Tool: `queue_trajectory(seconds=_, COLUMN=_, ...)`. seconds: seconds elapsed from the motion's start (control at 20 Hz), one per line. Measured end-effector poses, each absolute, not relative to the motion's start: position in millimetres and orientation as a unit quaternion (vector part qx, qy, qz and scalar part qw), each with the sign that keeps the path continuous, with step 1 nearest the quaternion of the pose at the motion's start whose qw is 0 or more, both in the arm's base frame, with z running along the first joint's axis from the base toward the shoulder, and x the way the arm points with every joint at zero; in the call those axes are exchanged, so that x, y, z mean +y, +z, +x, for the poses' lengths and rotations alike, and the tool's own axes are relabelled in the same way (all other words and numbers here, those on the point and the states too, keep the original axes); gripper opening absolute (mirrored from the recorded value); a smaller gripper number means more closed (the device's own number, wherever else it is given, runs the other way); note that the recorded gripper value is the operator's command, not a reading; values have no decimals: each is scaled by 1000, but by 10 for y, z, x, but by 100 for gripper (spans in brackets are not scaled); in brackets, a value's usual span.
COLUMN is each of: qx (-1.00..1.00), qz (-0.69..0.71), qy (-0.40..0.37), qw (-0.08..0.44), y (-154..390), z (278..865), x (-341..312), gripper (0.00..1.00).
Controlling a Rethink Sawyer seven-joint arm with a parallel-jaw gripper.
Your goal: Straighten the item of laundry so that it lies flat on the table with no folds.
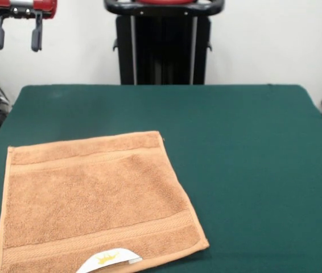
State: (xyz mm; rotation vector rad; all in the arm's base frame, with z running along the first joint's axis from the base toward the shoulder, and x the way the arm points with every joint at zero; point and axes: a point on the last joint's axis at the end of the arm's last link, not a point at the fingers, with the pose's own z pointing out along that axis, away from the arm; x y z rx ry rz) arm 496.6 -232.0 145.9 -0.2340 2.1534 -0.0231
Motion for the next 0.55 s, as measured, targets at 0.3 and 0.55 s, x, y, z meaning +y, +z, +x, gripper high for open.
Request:
queue_trajectory(seconds=0.3, qx=873, qz=-95, qy=-7, qw=478, y=1306, z=4948, x=-2347, gripper=100)
queue_trajectory(seconds=0.55, qx=877, qz=-93, qy=-5, qw=471, y=1197, z=4885, x=-2356, gripper=100)
